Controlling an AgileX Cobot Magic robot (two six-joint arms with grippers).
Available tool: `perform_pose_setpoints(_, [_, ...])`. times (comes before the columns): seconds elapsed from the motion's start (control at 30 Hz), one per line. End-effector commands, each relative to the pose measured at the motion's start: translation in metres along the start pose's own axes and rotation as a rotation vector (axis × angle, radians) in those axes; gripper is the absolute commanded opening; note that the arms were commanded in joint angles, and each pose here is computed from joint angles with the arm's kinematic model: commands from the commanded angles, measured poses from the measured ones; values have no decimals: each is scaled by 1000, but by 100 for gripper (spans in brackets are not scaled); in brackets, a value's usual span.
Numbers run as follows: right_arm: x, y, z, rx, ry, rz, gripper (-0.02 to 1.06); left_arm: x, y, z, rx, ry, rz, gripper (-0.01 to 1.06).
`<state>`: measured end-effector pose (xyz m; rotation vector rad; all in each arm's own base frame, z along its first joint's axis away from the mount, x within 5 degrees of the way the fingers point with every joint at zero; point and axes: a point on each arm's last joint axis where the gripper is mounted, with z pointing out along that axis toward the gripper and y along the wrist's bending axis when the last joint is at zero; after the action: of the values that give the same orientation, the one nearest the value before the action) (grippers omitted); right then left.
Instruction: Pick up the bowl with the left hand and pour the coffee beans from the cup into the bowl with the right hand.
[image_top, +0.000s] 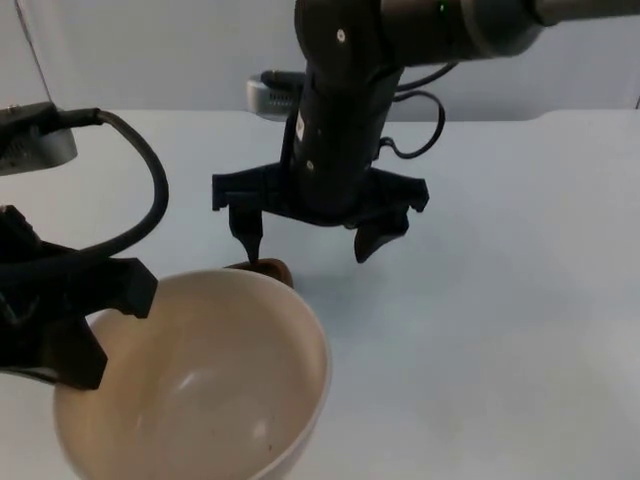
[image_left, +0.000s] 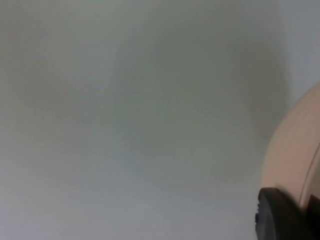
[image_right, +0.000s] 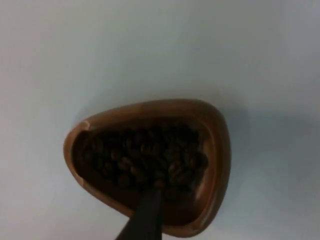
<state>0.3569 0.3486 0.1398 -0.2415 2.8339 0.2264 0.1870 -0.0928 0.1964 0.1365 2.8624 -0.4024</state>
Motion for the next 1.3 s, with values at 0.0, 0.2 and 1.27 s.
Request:
perform_pose_setpoints(0.0, [0,4,2,-15,-9,-12,86,0,-1,-2,14,-16,-13,0])
perform_pose_setpoints(0.2, [1,5,13,-17,1,-7,85,0,-1,-2,16,-17,-16,0])
perform_pose_setpoints(1.27, [5,-3,54,-13,25,17,70,-1,-2,-2,25,-19,-28,0])
